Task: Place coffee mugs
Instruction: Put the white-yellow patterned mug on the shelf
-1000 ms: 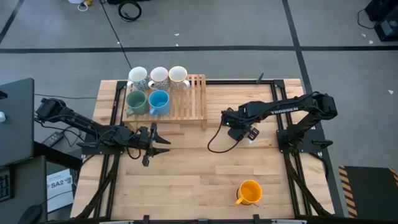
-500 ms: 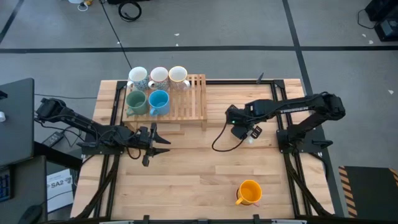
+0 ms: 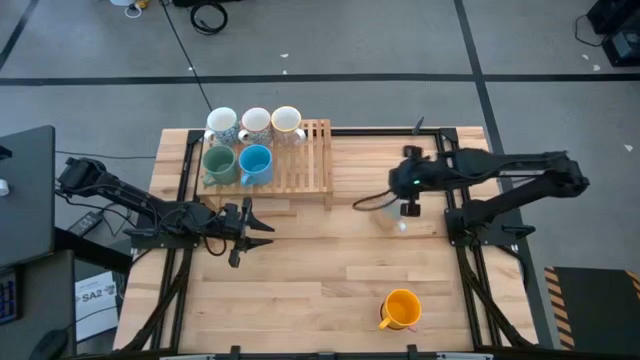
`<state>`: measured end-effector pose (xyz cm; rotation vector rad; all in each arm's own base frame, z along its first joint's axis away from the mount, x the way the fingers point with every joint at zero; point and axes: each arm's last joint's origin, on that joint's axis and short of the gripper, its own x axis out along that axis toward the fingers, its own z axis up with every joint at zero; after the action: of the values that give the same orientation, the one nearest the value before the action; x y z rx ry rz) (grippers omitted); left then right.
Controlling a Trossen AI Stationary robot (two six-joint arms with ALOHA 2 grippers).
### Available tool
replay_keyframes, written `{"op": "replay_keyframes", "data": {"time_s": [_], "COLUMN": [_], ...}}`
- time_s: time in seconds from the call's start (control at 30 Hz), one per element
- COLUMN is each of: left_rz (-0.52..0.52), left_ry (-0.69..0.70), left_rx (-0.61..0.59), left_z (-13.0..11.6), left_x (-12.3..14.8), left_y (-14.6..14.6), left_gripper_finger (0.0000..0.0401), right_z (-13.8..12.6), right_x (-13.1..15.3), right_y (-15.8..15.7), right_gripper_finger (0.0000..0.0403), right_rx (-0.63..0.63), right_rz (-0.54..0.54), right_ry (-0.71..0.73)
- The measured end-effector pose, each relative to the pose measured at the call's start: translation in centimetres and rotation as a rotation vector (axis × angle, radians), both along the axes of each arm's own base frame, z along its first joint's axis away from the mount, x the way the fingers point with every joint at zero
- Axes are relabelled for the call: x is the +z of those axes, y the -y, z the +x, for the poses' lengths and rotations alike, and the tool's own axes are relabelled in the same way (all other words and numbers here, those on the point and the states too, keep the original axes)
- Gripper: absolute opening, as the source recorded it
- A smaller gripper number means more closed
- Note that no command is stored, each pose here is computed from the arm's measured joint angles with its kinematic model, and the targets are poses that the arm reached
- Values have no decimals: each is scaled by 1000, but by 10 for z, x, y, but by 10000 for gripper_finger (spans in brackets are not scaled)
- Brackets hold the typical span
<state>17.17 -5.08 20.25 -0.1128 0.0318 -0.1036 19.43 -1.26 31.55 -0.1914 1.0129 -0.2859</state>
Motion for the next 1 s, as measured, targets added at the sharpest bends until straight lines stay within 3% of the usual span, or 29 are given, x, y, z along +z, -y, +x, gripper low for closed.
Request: {"op": "replay_keyframes", "data": {"time_s": [0.13, 0.23, 0.43, 0.73, 1.0], "left_rz": [1, 0, 0, 0, 0], "left_ry": [0, 0, 0, 0, 0], "left_rx": [-1, -1, -1, -1, -1], "left_z": [0, 0, 0, 0, 0], "left_x": [0, 0, 0, 0, 0], "left_y": [0, 0, 0, 0, 0], "left_gripper_finger": [148, 148, 148, 148, 148], "right_z": [-23, -38, -53, -51, -41], "right_x": [11, 14, 0, -32, -58], "right_y": [-10, -20, -41, -69, -78], "right_gripper_finger": [139, 139, 139, 139, 139], "right_rx": [-148, -233, -344, -565, -768], "right_rz": [295, 385, 432, 512, 464], "right_ry": [117, 160, 222, 199, 112]}}
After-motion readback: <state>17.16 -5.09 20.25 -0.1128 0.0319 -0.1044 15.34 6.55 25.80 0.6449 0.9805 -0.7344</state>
